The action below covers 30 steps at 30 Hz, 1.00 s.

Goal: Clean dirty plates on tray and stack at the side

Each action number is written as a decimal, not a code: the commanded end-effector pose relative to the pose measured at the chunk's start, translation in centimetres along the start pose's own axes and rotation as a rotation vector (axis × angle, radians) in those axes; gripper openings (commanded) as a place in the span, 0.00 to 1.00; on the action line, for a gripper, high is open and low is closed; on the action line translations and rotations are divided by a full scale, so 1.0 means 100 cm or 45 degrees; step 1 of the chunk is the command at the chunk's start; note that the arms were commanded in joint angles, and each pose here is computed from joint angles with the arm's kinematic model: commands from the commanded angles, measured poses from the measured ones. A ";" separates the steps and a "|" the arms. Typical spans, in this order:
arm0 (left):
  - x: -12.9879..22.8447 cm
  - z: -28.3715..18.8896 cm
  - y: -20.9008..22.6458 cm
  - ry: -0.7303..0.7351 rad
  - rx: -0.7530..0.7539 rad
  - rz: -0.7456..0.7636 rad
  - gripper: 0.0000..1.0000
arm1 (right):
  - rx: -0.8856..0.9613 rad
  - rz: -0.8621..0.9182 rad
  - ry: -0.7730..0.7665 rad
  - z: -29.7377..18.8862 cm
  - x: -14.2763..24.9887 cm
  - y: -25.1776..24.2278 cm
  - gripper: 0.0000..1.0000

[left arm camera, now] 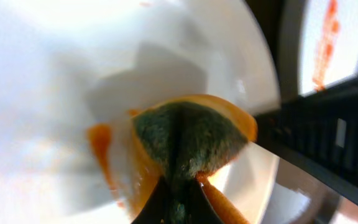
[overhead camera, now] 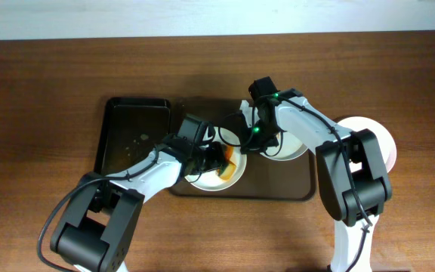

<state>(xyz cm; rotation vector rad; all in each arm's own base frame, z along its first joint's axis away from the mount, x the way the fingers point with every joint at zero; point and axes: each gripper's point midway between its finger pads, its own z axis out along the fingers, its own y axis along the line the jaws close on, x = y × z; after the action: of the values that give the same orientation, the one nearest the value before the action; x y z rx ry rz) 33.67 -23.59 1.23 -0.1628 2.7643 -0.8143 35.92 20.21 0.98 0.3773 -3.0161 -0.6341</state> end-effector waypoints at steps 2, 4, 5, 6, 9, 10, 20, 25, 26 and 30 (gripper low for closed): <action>-0.021 -0.004 0.069 -0.164 -0.436 0.078 0.00 | 0.001 0.005 0.027 0.004 0.004 0.002 0.04; -0.021 -0.008 0.074 -0.144 -0.464 0.141 0.00 | 0.006 0.008 0.035 0.004 0.006 0.002 0.04; -0.026 -0.015 0.076 -0.168 -0.501 0.185 0.00 | 0.006 0.008 0.035 0.004 0.006 0.002 0.04; -0.032 -0.024 0.076 -0.202 -0.531 0.231 0.00 | 0.006 0.008 0.035 0.004 0.006 0.002 0.04; -0.047 -0.068 0.061 -0.320 -0.572 0.302 0.00 | 0.006 0.009 0.037 0.004 0.006 0.001 0.04; -0.048 -0.084 0.052 -0.348 -0.554 0.306 0.00 | 0.007 0.010 0.041 0.004 0.007 0.001 0.04; -0.067 -0.180 0.121 -0.444 -0.701 0.069 0.00 | 0.012 0.010 0.089 0.009 0.018 0.003 0.07; -0.060 -0.118 0.158 -0.201 -0.750 0.191 0.00 | 0.081 -0.014 0.108 0.016 0.025 0.001 0.04; -0.060 -0.100 0.160 -0.137 -0.693 0.301 0.00 | 0.081 -0.014 0.107 0.016 0.025 0.001 0.04; -0.077 -0.092 0.185 -0.133 -0.699 0.436 0.00 | 0.081 -0.014 0.108 0.016 0.025 0.001 0.04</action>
<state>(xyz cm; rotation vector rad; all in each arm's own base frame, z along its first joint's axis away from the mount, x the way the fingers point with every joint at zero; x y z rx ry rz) 37.33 -3.08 1.00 0.0353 2.7362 0.0234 33.82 20.85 0.38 0.3948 -2.9630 -0.5837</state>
